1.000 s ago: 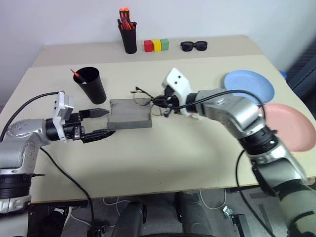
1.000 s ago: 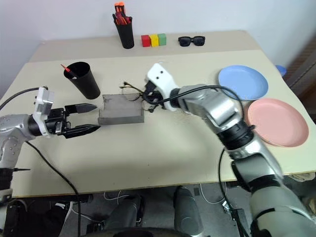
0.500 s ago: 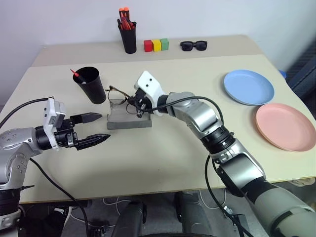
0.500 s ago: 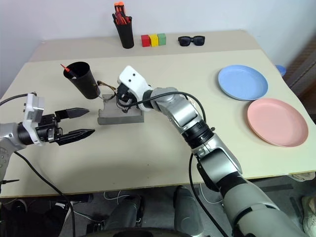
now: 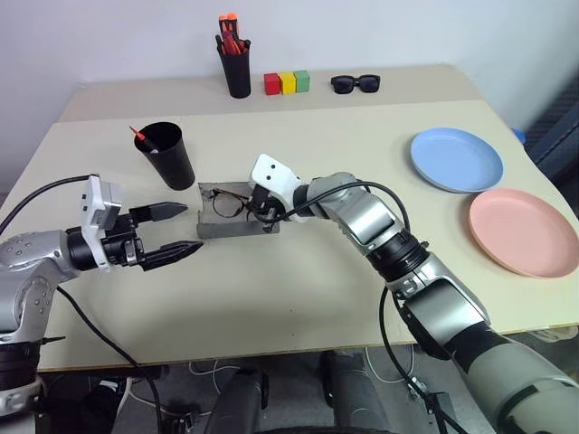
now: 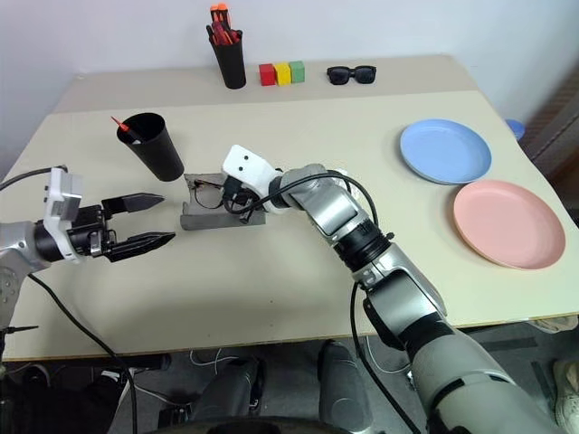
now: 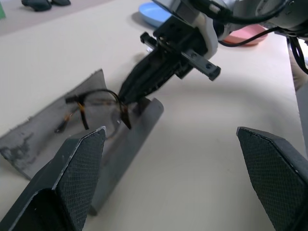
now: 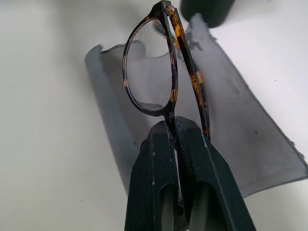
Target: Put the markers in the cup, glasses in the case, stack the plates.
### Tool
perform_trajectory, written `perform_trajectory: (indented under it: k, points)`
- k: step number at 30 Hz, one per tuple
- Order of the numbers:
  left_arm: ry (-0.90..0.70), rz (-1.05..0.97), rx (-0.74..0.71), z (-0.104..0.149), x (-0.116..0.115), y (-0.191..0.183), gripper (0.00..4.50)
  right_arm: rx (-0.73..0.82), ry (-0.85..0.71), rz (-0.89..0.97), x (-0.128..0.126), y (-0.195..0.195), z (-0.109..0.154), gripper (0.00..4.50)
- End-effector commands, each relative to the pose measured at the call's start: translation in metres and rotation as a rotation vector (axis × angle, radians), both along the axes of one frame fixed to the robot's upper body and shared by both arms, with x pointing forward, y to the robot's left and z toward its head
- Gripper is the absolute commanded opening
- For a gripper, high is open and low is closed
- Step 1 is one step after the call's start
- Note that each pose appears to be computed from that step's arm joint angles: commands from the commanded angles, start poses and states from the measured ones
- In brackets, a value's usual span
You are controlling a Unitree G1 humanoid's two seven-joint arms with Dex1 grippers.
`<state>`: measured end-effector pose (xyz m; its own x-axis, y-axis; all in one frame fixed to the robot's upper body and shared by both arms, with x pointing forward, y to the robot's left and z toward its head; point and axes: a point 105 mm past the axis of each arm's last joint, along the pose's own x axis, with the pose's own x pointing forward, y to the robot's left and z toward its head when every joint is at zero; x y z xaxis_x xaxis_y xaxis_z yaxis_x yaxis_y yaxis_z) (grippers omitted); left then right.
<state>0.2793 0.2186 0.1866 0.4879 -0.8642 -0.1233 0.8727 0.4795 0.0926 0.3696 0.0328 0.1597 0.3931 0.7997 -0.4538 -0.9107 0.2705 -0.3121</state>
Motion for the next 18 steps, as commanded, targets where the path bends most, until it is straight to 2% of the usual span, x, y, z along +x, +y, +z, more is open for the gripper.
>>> perform_trajectory:
  k: [1,4,5,7,13,18]
  points:
    - [-0.039,-0.005,0.003,0.008,0.002,-0.003,4.5,-0.022,-0.032,0.058,-0.006,0.012,0.006,0.05]
    - [-0.037,-0.004,0.002,0.007,0.003,-0.004,4.5,-0.005,0.001,0.035,-0.003,0.019,-0.002,0.05]
    - [-0.037,-0.003,0.002,0.006,0.003,-0.005,4.5,-0.009,-0.003,0.023,-0.001,0.02,-0.004,0.65]
    - [-0.034,-0.004,0.003,0.006,0.003,-0.005,4.5,0.01,0.029,-0.016,0.005,0.02,-0.006,1.38]
    - [-0.033,-0.001,0.008,0.007,0.003,-0.004,4.5,0.056,0.001,-0.04,0.013,0.021,0.008,4.4]
    - [-0.068,0.028,-0.003,0.01,0.01,-0.004,4.5,0.175,-0.006,-0.02,0.012,0.025,0.038,4.46]
